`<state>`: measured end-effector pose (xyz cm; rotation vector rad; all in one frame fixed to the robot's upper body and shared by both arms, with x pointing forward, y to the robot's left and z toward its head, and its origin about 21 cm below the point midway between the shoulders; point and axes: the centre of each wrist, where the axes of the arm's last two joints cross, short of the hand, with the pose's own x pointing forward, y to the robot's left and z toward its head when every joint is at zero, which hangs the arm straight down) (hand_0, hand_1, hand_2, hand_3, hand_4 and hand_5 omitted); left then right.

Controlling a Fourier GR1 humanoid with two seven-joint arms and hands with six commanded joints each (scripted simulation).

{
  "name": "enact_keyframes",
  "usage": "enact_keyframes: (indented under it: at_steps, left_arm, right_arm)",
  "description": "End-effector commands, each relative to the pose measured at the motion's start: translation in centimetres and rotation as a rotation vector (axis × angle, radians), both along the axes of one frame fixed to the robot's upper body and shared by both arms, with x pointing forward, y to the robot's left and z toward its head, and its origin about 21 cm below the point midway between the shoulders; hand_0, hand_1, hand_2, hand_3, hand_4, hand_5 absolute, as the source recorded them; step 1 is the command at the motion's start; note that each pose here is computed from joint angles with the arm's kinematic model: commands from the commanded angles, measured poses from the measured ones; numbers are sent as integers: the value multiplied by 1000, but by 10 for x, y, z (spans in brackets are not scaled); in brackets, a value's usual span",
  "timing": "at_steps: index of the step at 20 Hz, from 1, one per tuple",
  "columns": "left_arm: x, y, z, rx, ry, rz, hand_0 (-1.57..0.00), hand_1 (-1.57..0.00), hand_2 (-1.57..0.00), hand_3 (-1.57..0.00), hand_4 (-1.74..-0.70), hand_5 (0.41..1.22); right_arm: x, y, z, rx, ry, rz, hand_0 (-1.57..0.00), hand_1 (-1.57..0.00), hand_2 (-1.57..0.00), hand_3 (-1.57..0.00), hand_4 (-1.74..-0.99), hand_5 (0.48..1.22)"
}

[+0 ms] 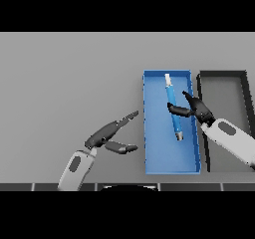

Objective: Pick up the blue pipe and place it into the blue bin.

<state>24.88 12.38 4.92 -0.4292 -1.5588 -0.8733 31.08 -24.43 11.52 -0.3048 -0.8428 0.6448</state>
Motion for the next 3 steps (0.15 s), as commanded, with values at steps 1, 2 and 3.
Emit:
enact_keyframes:
  at_steps: [1,2,3]
  left_arm:
    - [0,0,1,5,0,-1,1,1,1,1,-885,431]
    - [-1,1,3,2,-2,-3,1,1,1,1,-885,431]
    - [-1,2,3,6,-3,0,1,1,1,1,-885,431]
  right_arm:
    - [0,-1,1,-8,-4,7,-6,-5,-5,-3,-1022,655]
    - [1,-1,0,-7,2,10,-6,-5,-5,-3,-1022,649]
    - [-1,0,0,-1,8,13,-6,-5,-5,-3,-1022,643]
